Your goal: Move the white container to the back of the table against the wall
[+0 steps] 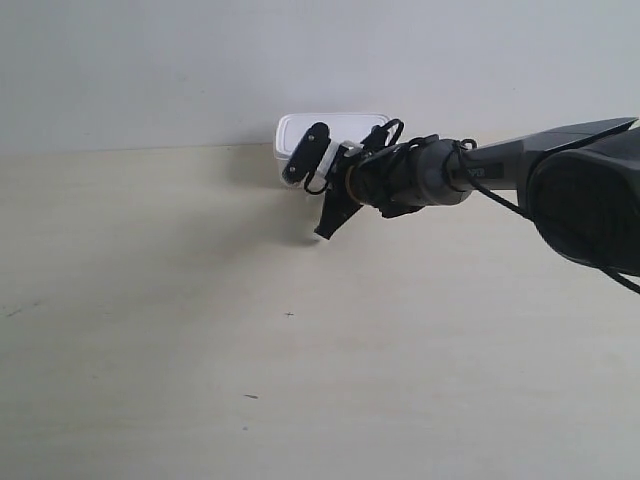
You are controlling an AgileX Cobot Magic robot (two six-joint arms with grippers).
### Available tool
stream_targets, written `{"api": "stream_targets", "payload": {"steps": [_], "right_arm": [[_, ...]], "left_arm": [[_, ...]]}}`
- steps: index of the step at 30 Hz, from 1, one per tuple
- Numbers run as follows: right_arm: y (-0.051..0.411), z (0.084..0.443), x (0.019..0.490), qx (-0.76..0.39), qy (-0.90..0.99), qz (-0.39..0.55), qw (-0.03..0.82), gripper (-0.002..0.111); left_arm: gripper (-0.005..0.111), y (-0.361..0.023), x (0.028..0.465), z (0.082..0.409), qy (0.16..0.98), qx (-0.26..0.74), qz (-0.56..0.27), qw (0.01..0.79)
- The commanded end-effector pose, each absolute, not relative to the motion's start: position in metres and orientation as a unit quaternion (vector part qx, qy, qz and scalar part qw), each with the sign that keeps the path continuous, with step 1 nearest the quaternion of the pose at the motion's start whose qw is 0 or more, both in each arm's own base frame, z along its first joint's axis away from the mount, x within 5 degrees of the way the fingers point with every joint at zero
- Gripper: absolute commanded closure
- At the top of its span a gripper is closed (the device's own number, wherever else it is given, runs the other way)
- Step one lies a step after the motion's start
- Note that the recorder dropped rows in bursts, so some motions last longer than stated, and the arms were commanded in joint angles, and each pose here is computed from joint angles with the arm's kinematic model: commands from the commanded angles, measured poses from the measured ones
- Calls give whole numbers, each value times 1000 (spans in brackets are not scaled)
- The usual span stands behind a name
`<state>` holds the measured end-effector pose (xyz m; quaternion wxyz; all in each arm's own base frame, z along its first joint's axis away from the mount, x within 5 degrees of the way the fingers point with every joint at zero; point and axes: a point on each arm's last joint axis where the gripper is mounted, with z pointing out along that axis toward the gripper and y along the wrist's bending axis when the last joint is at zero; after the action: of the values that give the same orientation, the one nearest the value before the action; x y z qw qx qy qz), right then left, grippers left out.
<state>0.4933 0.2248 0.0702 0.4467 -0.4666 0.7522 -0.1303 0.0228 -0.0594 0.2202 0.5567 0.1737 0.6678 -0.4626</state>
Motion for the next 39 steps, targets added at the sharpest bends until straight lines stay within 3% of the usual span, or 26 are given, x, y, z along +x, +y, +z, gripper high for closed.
{"api": "stream_targets", "payload": {"steps": [1,39], "right_arm": [[224,72,496,-472,745,-143,449,108],[222,73,518,-449,740,-171,471,108]], "left_arm": [[107,-59,23,220,667,169,-463,559],[107,-59,23,220,667,170,-462,559]]}}
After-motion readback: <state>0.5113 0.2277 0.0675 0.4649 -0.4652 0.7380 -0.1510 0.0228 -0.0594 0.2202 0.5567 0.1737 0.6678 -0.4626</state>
